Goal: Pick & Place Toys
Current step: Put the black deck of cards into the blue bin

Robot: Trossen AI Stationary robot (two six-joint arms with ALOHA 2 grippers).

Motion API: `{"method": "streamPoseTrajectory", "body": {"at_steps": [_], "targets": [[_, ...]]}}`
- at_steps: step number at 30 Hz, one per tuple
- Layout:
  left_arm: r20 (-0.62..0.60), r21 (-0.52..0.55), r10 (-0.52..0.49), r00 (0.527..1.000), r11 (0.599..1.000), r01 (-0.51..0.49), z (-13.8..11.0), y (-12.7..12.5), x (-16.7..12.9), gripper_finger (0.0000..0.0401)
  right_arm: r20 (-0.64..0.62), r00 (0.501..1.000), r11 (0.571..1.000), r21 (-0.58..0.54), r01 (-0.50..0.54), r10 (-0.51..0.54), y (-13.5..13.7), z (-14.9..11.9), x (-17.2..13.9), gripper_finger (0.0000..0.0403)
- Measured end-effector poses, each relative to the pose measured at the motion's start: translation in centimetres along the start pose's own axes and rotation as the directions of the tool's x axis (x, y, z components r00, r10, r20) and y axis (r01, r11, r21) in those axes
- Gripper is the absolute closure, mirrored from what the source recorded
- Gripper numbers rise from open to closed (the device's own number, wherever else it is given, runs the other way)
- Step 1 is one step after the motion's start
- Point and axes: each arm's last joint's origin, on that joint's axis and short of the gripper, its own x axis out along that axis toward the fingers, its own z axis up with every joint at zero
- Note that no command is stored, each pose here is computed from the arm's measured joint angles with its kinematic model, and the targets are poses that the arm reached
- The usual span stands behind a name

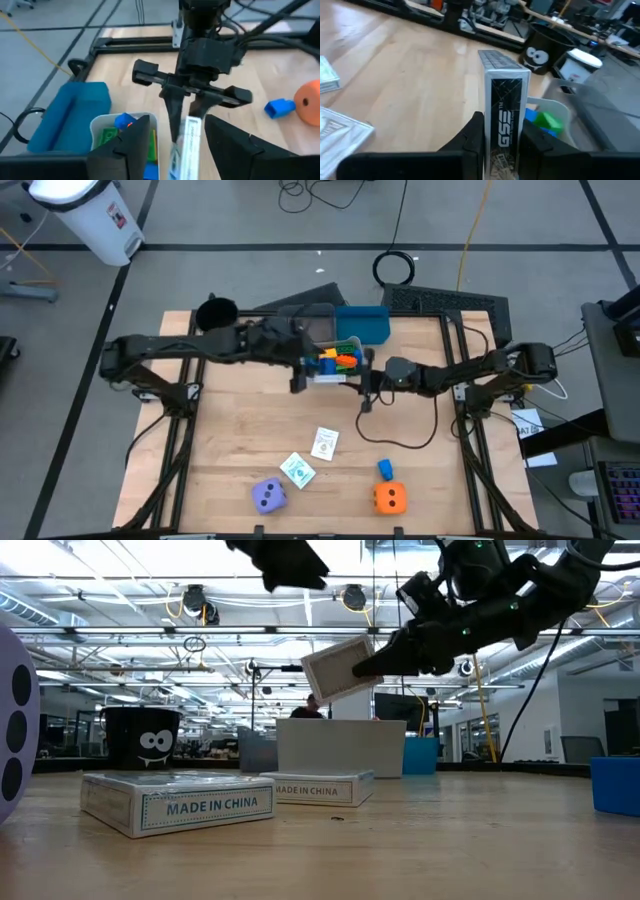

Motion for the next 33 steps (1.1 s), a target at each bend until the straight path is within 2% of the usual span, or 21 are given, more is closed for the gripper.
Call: {"method": "streamPoseTrajectory", "body": {"at_steps": [4,6,8,11,13,16,20,26,29,33], "targets": [[0.032,-0.018,0.016,0.999,1.0,-0.016,0.6,0.6,-2.0,0.0198,0.047,0.996,0.997,0.023,0.079,-0.08,-2.3,1.0,-0.9,0.0345],[0.022,-0.021,0.019,1.0,1.0,-0.019,0.5,0.7,-2.1,0.0197,0.06,0.99,0.99,0.054,0.127,-0.13,-4.3,1.5,-1.4,0.0345],[-0.013,-0.025,0.02,1.0,0.999,-0.02,0.0,0.9,-1.8,0.0197,0.067,0.988,0.987,0.091,0.13,-0.137,-6.4,1.6,-1.6,0.0345],[-0.027,-0.024,0.021,0.999,0.999,-0.022,-0.5,1.0,-0.8,0.0197,0.009,0.99,0.978,0.157,0.139,-0.142,-9.6,0.7,-1.9,0.0345],[-0.058,-0.021,0.042,0.997,0.999,-0.043,-1.3,1.1,-0.1,0.0197,-0.066,0.981,0.961,0.197,0.193,-0.183,-11.8,-0.4,-2.1,0.0345],[-0.1,-0.038,0.089,0.991,0.995,-0.093,-2.1,1.5,0.8,0.0197,-0.193,0.95,0.907,0.299,0.297,-0.248,-14.7,-1.2,-2.9,0.0345],[-0.12,-0.057,0.119,0.986,0.99,-0.127,-2.4,1.9,1.4,0.0197,-0.284,0.918,0.783,0.486,0.388,-0.278,-17.8,-0.6,-4.1,0.0345],[-0.071,-0.066,0.136,0.988,0.988,-0.141,-2.1,2.3,1.8,0.0196,-0.357,0.897,0.719,0.548,0.428,-0.262,-18.8,-1.2,-4.1,0.0345],[-0.057,-0.063,0.139,0.989,0.988,-0.142,-1.9,2.3,1.8,0.0196,-0.401,0.889,0.7,0.569,0.431,-0.222,-18.5,-2.8,-2.9,0.0345],[-0.048,-0.065,0.139,0.989,0.988,-0.142,-1.9,2.3,1.8,0.0196,-0.427,0.885,0.699,0.576,0.424,-0.185,-18.0,-4.4,-1.4,0.0335]]}}
